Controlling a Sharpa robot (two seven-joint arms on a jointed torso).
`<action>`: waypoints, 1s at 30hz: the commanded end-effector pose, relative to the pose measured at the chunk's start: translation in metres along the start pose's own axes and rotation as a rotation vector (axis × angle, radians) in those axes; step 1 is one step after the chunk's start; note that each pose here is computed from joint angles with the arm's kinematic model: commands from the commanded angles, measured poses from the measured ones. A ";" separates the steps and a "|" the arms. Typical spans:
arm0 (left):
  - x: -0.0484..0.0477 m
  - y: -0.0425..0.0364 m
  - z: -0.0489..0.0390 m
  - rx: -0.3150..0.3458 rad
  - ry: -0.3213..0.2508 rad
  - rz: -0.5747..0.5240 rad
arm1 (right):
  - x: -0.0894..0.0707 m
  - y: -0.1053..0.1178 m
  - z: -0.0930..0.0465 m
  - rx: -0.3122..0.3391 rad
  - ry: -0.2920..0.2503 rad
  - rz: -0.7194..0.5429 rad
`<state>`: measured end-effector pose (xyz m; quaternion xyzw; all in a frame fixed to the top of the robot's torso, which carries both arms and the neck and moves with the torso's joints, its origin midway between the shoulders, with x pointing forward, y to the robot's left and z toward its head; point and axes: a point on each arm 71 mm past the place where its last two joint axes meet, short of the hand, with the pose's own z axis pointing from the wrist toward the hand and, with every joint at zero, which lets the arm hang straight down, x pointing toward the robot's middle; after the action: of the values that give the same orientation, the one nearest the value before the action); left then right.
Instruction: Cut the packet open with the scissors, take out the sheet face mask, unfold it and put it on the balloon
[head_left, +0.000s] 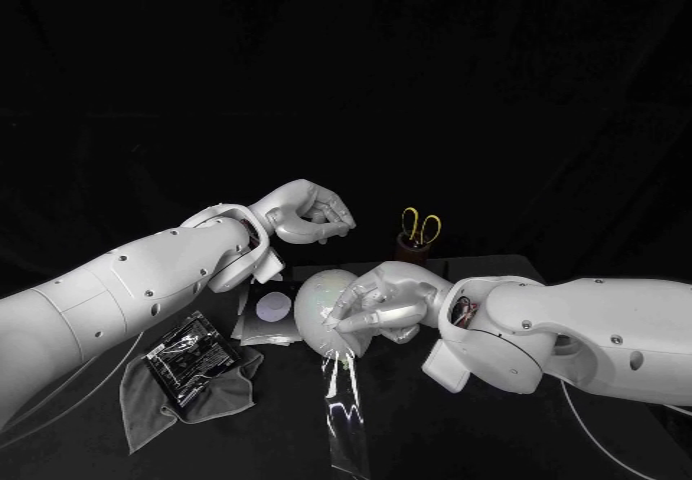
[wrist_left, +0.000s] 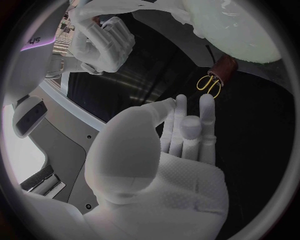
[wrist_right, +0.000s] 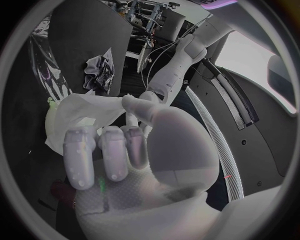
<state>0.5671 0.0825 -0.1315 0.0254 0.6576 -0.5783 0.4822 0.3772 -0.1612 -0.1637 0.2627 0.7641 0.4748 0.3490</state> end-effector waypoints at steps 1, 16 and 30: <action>-0.0068 0.0001 -0.0030 0.019 -0.041 0.022 | 0.002 0.002 0.003 -0.026 -0.053 0.065; -0.0197 0.0142 -0.0221 -0.062 -0.058 0.029 | -0.011 -0.009 0.015 0.006 -0.178 0.124; -0.0250 0.0186 -0.0441 -0.116 -0.112 -0.164 | -0.047 -0.009 -0.003 0.031 -0.147 0.059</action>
<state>0.5647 0.1364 -0.1349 -0.0481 0.6621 -0.5641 0.4910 0.4048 -0.2037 -0.1593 0.3574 0.7118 0.4479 0.4062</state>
